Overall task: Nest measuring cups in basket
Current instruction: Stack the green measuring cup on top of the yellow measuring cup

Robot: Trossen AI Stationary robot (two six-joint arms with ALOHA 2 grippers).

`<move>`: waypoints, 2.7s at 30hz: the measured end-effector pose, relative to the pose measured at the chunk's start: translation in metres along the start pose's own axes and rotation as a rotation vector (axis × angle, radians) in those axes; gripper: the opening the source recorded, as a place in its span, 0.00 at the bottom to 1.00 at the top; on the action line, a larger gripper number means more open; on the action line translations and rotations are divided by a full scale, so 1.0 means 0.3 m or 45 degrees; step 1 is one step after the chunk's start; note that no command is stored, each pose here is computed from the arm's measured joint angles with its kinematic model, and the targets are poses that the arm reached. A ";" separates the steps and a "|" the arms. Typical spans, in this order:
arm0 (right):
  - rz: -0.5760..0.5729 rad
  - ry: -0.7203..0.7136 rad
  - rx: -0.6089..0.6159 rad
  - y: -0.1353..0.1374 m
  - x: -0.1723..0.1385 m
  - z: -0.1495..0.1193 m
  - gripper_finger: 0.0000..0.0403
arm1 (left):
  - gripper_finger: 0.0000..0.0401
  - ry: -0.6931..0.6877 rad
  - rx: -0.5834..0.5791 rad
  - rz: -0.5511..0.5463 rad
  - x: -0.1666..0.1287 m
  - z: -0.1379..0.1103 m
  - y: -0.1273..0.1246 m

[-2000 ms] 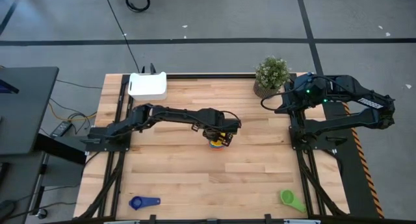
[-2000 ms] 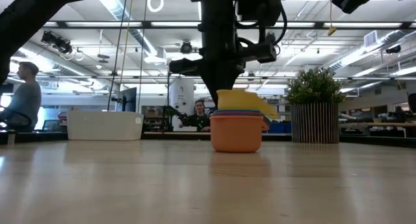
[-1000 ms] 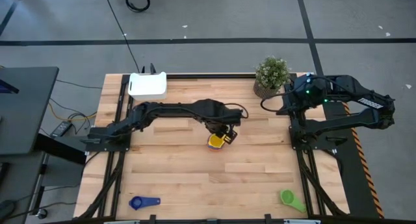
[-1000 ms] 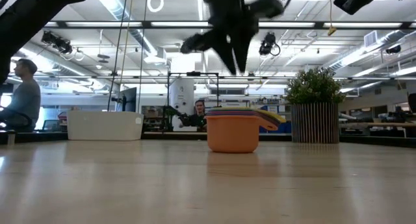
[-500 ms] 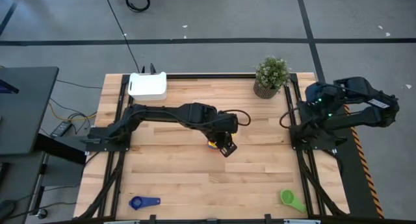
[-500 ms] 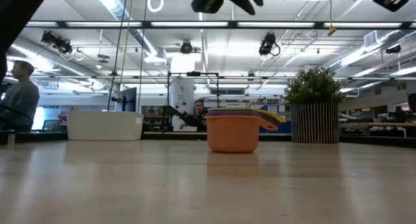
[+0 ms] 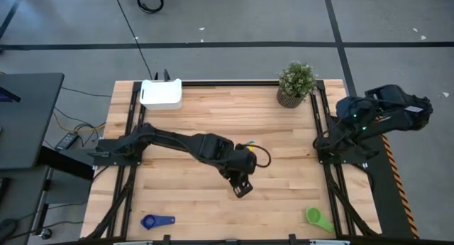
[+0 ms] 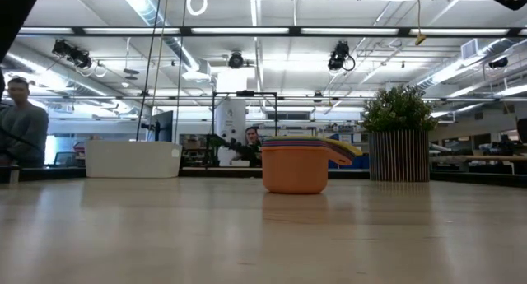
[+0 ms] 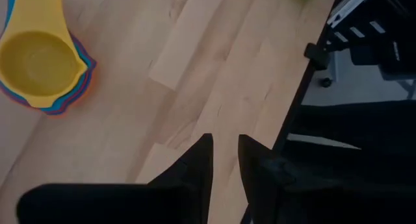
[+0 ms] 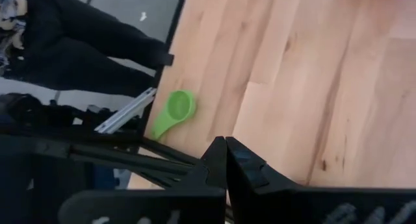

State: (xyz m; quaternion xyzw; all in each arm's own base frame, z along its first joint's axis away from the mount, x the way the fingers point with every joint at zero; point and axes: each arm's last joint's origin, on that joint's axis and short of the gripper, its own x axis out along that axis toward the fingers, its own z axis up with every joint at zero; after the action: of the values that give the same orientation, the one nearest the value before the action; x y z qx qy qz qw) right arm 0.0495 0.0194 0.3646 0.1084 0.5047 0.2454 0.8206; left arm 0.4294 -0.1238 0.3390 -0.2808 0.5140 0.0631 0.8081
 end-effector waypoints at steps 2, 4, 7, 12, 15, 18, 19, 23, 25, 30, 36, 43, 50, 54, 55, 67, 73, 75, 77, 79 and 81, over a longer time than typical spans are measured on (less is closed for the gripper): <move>-0.012 -0.005 0.021 -0.001 0.007 0.013 0.01 | 0.20 -0.016 0.016 0.018 0.001 -0.013 -0.012; -0.002 -0.024 0.026 -0.004 0.024 0.031 0.01 | 0.20 -0.037 0.029 0.038 0.001 -0.023 -0.021; 0.029 -0.034 0.037 -0.009 0.066 0.062 0.01 | 0.20 -0.053 0.072 0.050 -0.010 -0.038 -0.033; 0.055 0.109 0.110 -0.013 0.147 0.069 0.01 | 0.20 -0.056 0.139 0.067 -0.023 -0.068 -0.053; 0.062 0.205 0.159 -0.006 0.195 0.071 0.01 | 0.20 -0.035 0.167 0.090 -0.045 -0.094 -0.059; 0.089 0.270 0.181 0.012 0.246 0.075 0.01 | 0.20 -0.034 0.188 0.120 -0.065 -0.115 -0.064; 0.099 0.289 0.181 0.021 0.262 0.077 0.01 | 0.20 -0.038 0.193 0.130 -0.071 -0.120 -0.065; 0.108 0.319 0.186 0.059 0.320 0.088 0.01 | 0.20 -0.070 0.213 0.129 -0.115 -0.141 -0.076; 0.097 0.322 0.213 0.076 0.354 0.092 0.01 | 0.20 -0.085 0.229 0.134 -0.139 -0.158 -0.083; 0.066 0.344 0.373 0.099 0.431 0.100 0.03 | 0.20 -0.125 0.274 0.130 -0.191 -0.191 -0.098; 0.001 0.441 0.478 0.097 0.521 0.102 0.08 | 0.20 -0.148 0.327 0.128 -0.243 -0.232 -0.113; -0.084 0.547 0.495 0.099 0.606 0.097 0.19 | 0.20 -0.111 0.373 0.168 -0.263 -0.282 -0.121; -0.117 0.608 0.426 0.127 0.693 0.092 0.27 | 0.20 -0.099 0.352 0.177 -0.264 -0.297 -0.124; -0.181 0.630 0.389 0.138 0.747 0.083 0.28 | 0.20 -0.099 0.347 0.179 -0.264 -0.296 -0.124; -0.194 0.647 0.382 0.140 0.759 0.079 0.28 | 0.20 -0.099 0.347 0.179 -0.264 -0.296 -0.124; -0.184 0.704 0.250 0.168 0.913 0.059 0.28 | 0.20 -0.126 0.328 0.198 -0.263 -0.293 -0.123; -0.232 0.758 0.236 0.163 0.962 0.039 0.28 | 0.20 -0.127 0.310 0.197 -0.263 -0.294 -0.123; -0.244 0.772 0.231 0.161 0.976 0.034 0.28 | 0.20 -0.128 0.305 0.197 -0.263 -0.293 -0.123; -0.254 0.782 0.225 0.160 0.992 0.029 0.28 | 0.20 -0.128 0.303 0.197 -0.263 -0.293 -0.123; -0.258 0.787 0.223 0.159 1.008 0.025 0.28 | 0.20 -0.128 0.303 0.196 -0.263 -0.294 -0.123; -0.266 0.791 0.220 0.157 1.024 0.021 0.28 | 0.20 -0.128 0.302 0.196 -0.263 -0.294 -0.123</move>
State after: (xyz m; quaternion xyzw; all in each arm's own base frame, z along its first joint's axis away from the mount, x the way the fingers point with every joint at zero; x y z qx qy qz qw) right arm 0.1548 0.2176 0.1496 0.0451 0.7580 0.1377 0.6360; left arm 0.3372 -0.1856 0.3940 -0.1396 0.4966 0.0778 0.8531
